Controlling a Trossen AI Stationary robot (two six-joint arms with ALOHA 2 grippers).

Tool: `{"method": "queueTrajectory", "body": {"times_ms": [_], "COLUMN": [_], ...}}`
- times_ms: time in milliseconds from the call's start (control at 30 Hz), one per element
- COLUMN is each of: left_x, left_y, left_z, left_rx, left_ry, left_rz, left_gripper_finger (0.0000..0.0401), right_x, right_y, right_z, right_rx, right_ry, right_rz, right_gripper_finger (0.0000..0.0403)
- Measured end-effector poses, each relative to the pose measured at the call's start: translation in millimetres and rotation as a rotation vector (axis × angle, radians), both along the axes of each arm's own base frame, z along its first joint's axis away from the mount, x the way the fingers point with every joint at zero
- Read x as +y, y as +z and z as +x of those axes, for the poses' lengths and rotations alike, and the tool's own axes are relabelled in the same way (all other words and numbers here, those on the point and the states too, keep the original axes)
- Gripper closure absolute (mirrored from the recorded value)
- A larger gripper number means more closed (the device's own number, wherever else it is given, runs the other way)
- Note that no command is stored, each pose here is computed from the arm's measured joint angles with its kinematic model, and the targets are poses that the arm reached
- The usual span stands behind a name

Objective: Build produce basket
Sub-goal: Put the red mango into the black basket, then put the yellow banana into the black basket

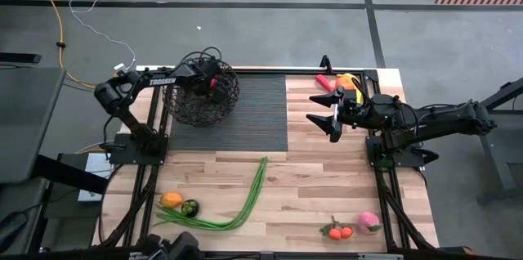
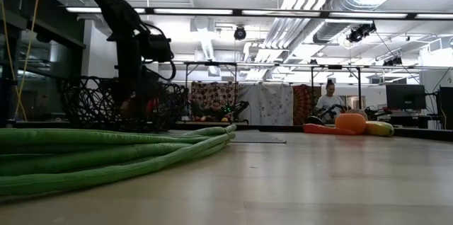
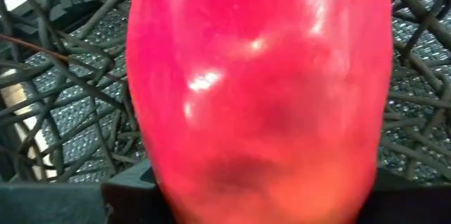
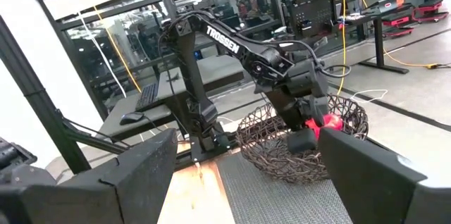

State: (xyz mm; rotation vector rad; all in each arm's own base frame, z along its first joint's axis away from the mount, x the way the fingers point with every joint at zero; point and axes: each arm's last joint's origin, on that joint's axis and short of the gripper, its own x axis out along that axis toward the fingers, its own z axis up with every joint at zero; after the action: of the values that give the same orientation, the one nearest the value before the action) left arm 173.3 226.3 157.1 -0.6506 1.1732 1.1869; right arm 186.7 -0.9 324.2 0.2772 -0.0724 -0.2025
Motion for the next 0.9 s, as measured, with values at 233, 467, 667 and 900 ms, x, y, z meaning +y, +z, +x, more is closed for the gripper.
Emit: {"method": "queueTrajectory", "body": {"times_ms": [233, 467, 667, 900], "left_x": [2.5, 2.3, -0.3, 2.9], "left_y": [-5.0, -1.5, 10.8, 43.8], "left_z": [1.2, 1.2, -0.8, -9.2], "left_rx": [0.018, 0.015, -0.019, -0.077], "left_ry": [0.011, -0.013, -0.025, -0.028], "left_rz": [0.013, 0.024, 0.047, 0.134], "left_gripper_finger": [0.0182, 0.0136, 0.0091, 0.0072], "right_x": [0.0, 0.1, 0.1, 0.1], "right_y": [0.0, 0.0, 0.0, 0.0], "right_z": [0.0, 0.0, 0.0, 0.0], "right_rx": [-0.004, -0.004, -0.004, -0.002], "right_ry": [0.002, 0.003, 0.003, 0.003], "right_rz": [0.018, 0.018, 0.016, 0.009], "right_gripper_finger": [0.0069, 0.0068, 0.0068, 0.0068]}}
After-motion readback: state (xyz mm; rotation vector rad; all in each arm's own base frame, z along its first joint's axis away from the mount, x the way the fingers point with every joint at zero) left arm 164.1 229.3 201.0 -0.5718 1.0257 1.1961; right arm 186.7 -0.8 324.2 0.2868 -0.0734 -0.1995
